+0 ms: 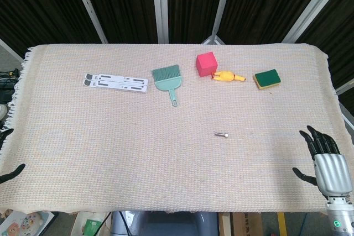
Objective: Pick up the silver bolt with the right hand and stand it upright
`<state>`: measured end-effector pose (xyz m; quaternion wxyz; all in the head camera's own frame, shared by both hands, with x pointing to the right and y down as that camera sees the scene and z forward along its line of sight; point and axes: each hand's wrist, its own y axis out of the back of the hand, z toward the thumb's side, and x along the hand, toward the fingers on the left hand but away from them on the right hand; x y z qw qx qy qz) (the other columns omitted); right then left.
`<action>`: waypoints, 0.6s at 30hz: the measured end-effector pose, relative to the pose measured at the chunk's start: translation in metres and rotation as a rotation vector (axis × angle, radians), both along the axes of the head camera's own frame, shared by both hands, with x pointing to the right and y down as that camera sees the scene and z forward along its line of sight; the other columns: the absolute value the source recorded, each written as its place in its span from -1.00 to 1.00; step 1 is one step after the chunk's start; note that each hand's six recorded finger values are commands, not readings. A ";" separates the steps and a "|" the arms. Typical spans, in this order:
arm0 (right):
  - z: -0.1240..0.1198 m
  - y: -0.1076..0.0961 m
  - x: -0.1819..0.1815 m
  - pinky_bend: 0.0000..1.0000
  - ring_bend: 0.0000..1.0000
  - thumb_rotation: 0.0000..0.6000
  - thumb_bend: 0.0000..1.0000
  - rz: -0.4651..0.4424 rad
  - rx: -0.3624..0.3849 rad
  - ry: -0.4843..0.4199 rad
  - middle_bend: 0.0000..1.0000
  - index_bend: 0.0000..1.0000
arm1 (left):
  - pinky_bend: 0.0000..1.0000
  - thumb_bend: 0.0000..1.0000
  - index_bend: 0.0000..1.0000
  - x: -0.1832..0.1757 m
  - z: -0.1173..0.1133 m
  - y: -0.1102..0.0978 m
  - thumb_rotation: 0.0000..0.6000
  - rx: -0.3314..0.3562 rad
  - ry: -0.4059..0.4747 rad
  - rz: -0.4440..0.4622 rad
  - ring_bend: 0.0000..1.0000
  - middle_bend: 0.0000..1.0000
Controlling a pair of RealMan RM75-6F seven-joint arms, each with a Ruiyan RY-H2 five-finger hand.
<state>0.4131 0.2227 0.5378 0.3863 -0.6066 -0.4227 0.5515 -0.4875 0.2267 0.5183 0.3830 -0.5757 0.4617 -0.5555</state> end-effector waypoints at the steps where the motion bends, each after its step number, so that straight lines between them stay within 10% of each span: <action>1: 0.001 -0.002 -0.002 -0.70 -0.72 1.00 -0.82 -0.005 -0.003 0.000 -0.76 -0.61 | -0.62 -0.54 -0.66 0.000 0.000 0.000 1.00 0.000 0.000 -0.002 -1.00 -1.00; 18: 0.052 -0.087 -0.092 -0.70 -0.72 1.00 -0.82 -0.183 -0.230 0.071 -0.75 -0.55 | -0.64 -0.54 -0.66 -0.003 0.000 -0.003 1.00 0.000 -0.007 -0.006 -1.00 -1.00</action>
